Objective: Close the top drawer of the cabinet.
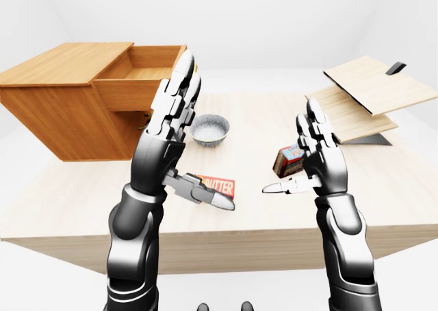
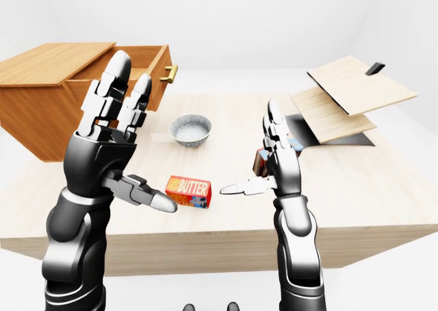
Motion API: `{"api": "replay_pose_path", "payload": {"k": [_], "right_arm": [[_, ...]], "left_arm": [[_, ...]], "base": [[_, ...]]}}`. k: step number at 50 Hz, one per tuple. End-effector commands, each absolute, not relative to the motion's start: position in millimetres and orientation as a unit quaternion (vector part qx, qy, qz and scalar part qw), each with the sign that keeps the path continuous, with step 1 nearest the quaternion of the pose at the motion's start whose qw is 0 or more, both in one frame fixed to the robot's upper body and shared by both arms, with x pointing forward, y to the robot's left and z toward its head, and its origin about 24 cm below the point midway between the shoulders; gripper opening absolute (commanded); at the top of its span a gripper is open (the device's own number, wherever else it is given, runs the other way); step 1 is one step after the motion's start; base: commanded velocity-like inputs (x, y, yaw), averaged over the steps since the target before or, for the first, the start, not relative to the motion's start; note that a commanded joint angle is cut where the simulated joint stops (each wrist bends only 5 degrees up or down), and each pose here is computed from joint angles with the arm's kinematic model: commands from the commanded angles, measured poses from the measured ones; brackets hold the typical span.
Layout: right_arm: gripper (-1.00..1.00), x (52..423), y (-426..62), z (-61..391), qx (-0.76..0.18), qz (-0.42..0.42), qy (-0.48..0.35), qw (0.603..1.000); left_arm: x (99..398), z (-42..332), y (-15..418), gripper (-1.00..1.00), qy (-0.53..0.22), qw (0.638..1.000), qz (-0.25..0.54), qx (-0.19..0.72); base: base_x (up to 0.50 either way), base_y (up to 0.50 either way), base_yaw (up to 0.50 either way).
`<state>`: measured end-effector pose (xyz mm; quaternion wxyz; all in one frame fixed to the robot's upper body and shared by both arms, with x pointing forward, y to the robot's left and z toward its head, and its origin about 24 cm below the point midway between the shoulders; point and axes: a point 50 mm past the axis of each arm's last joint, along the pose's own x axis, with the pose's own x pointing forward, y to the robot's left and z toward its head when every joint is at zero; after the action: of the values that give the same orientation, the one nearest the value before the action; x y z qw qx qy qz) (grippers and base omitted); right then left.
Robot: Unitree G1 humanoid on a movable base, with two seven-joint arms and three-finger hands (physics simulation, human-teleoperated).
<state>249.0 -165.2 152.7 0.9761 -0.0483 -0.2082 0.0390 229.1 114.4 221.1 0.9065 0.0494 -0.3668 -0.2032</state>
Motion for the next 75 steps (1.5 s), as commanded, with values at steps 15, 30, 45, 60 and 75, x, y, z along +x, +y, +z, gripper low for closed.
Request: {"api": "replay_pose_path", "payload": {"k": [15, 30, 45, 60, 75], "right_arm": [[1.00, 250, -164, 150, -0.047, 0.044, -0.202, 0.977], [1.00, 248, -162, 152, -0.048, 0.047, -0.208, 0.976], [1.00, 245, -159, 150, -0.049, 0.049, -0.204, 0.977], [1.00, 247, -161, 147, -0.046, 0.044, -0.198, 0.978], [1.00, 244, -158, 156, -0.048, 0.042, -0.217, 0.974]], "left_arm": [[230, 220, 114, 1.00, -0.363, 0.908, -0.203, 0.052], [230, 220, 114, 1.00, -0.363, 0.908, -0.202, 0.052], [231, 220, 115, 1.00, -0.364, 0.908, -0.200, 0.051], [232, 221, 115, 1.00, -0.364, 0.909, -0.196, 0.050], [249, 219, 122, 1.00, -0.348, 0.924, -0.149, 0.046]], "base": [[0.19, 0.00, 0.00], [0.20, 0.00, 0.00], [0.20, 0.00, 0.00], [0.15, 0.00, 0.00], [0.00, 0.00, 0.00]]}}
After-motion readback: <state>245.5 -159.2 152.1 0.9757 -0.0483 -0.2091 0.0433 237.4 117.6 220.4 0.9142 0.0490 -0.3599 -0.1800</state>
